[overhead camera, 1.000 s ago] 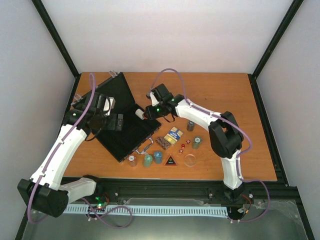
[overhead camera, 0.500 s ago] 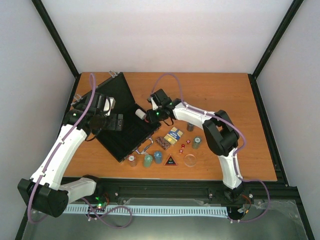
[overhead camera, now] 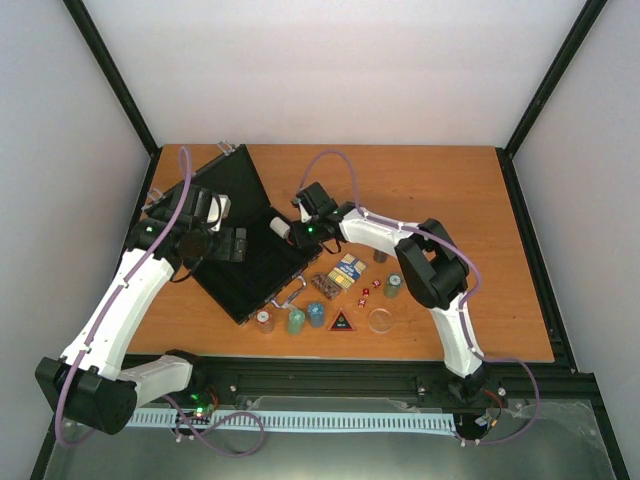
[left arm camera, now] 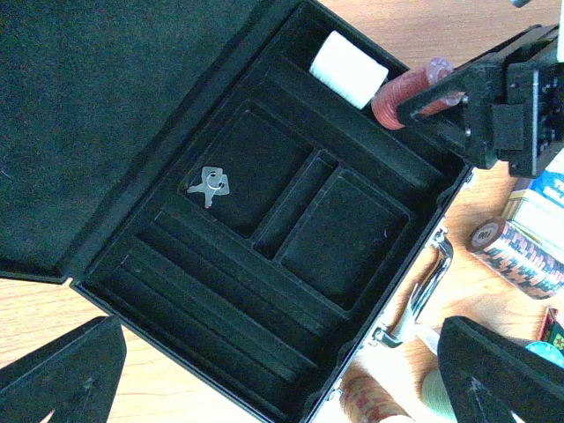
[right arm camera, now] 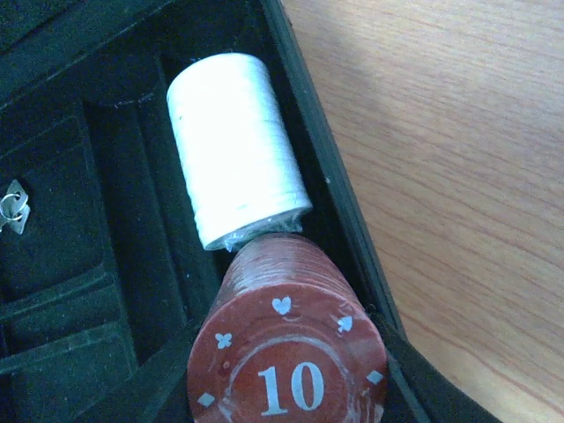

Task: Pack up texas hold em set

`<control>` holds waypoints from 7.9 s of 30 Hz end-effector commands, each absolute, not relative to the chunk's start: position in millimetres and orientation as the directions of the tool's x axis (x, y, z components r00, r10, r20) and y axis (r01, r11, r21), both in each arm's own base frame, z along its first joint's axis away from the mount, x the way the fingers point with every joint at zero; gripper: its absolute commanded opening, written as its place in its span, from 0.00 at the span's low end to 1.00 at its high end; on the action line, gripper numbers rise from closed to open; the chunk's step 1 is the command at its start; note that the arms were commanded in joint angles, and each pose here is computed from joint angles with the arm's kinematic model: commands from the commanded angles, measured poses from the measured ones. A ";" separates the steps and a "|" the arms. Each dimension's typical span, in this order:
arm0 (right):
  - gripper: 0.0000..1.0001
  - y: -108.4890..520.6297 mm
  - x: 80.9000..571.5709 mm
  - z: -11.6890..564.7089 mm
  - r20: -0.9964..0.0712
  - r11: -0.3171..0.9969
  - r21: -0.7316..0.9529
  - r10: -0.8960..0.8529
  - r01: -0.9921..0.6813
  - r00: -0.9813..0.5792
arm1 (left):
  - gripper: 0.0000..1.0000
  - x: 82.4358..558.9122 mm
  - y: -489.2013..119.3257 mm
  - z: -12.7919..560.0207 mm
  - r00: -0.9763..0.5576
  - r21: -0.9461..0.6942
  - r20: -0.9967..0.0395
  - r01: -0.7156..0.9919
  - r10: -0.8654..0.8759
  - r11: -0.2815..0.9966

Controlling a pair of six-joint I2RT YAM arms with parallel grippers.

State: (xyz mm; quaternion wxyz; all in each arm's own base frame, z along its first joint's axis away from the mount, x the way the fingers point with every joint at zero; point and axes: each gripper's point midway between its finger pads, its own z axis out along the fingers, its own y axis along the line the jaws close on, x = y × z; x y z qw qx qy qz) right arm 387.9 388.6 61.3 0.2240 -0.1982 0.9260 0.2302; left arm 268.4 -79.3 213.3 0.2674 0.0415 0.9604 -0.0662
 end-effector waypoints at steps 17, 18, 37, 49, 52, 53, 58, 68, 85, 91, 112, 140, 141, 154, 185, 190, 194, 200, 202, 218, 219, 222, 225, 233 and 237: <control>0.43 406.7 387.9 61.9 -0.588 0.843 0.242 -0.266 -0.480 -0.764 | 1.00 258.6 -74.0 213.6 -0.845 -0.077 -0.530 0.129 0.069 0.989; 0.50 402.4 382.2 58.5 -0.576 0.845 0.234 -0.278 -0.481 -0.768 | 1.00 258.4 -73.4 213.7 -0.845 -0.074 -0.531 0.129 0.071 0.989; 0.89 370.2 359.5 127.5 -0.621 0.829 0.147 -0.347 -0.539 -0.703 | 1.00 259.5 -74.7 213.0 -0.845 -0.087 -0.532 0.119 0.055 0.989; 1.00 262.5 380.4 116.3 -0.437 0.921 -0.028 -0.360 -0.387 -0.824 | 1.00 261.8 -74.1 214.3 -0.842 -0.083 -0.537 0.113 0.052 0.990; 0.92 260.8 376.2 116.5 -0.405 0.898 -0.053 -0.419 -0.436 -0.813 | 1.00 263.4 -74.6 213.0 -0.844 -0.080 -0.534 0.116 0.056 0.990; 0.89 262.6 374.5 115.5 -0.397 0.890 -0.048 -0.433 -0.453 -0.809 | 1.00 263.9 -74.6 212.1 -0.845 -0.079 -0.532 0.116 0.057 0.990; 0.86 284.9 362.0 103.3 -0.377 0.844 -0.011 -0.501 -0.537 -0.779 | 1.00 266.8 -75.7 210.5 -0.846 -0.082 -0.530 0.113 0.053 0.990; 0.88 314.6 361.9 74.5 -0.354 0.818 0.037 -0.526 -0.574 -0.773 | 1.00 266.3 -74.0 205.3 -0.854 -0.073 -0.517 0.106 0.053 0.992; 0.89 348.0 392.1 47.8 -0.359 0.834 0.083 -0.486 -0.546 -0.797 | 1.00 263.4 -70.1 202.3 -0.855 -0.054 -0.515 0.102 0.060 0.993; 0.89 360.7 404.8 46.8 -0.382 0.840 0.103 -0.462 -0.533 -0.801 | 1.00 264.6 -72.7 207.0 -0.851 -0.066 -0.522 0.110 0.059 0.992; 0.97 338.6 413.9 130.8 -0.509 0.872 0.012 -0.416 -0.490 -0.753 | 1.00 265.4 -68.8 211.3 -0.841 -0.053 -0.538 0.094 0.050 0.994; 0.90 168.4 355.8 68.7 -0.224 0.962 -0.142 -0.260 -0.232 -0.939 | 1.00 272.0 -72.7 206.8 -0.852 -0.061 -0.522 0.094 0.048 0.994; 0.89 167.3 355.5 67.1 -0.221 0.962 -0.144 -0.258 -0.230 -0.941 | 1.00 272.5 -72.8 206.2 -0.853 -0.060 -0.520 0.093 0.049 0.994; 0.65 160.0 367.5 54.8 -0.226 0.974 -0.113 -0.216 -0.194 -0.950 | 1.00 275.7 -73.8 204.7 -0.856 -0.058 -0.514 0.096 0.053 0.994; 0.03 257.3 407.7 176.6 -0.524 0.885 0.346 -0.092 -0.311 -0.847 | 1.00 273.4 -72.1 212.1 -0.841 -0.057 -0.538 0.098 0.052 0.994; 0.03 322.5 402.8 187.8 -0.559 0.795 0.450 -0.105 -0.408 -0.822 | 1.00 273.7 -67.9 216.8 -0.829 -0.041 -0.557 0.084 0.047 0.996; 0.03 371.3 400.4 183.6 -0.561 0.730 0.511 -0.117 -0.454 -0.820 | 1.00 272.2 -63.7 225.1 -0.813 -0.036 -0.581 0.065 0.031 0.997; 0.03 420.9 407.3 176.4 -0.556 0.676 0.572 -0.097 -0.464 -0.826 | 1.00 267.1 -56.1 241.2 -0.785 -0.029 -0.619 0.034 0.009 0.999; 0.03 435.1 408.2 175.5 -0.564 0.669 0.570 -0.103 -0.477 -0.819 | 1.00 264.6 -55.4 245.9 -0.778 -0.036 -0.629 0.031 0.001 0.999; 0.03 494.4 409.2 128.5 -0.582 0.703 0.526 -0.113 -0.479 -0.805 | 1.00 254.2 -52.2 245.4 -0.775 -0.042 -0.632 0.025 -0.007 0.999; 0.03 493.3 410.5 123.9 -0.580 0.713 0.519 -0.112 -0.471 -0.807 | 1.00 254.1 -52.2 245.7 -0.774 -0.042 -0.633 0.025 -0.007 0.999; 0.03 490.4 414.4 111.8 -0.577 0.741 0.495 -0.109 -0.452 -0.810 | 1.00 253.7 -52.7 245.9 -0.774 -0.045 -0.633 0.028 -0.007 0.999; 0.03 487.9 417.5 102.8 -0.593 0.774 0.451 -0.112 -0.444 -0.797 | 1.00 253.0 -53.2 243.8 -0.778 -0.046 -0.629 0.031 -0.005 0.998; 0.04 487.6 426.9 85.3 -0.635 0.820 0.364 -0.128 -0.442 -0.761 | 1.00 253.2 -54.5 240.8 -0.781 -0.043 -0.624 0.043 0.007 0.998; 0.11 490.6 428.4 75.7 -0.635 0.826 0.353 -0.133 -0.439 -0.761 | 1.00 252.4 -54.6 237.9 -0.786 -0.040 -0.618 0.047 0.012 0.998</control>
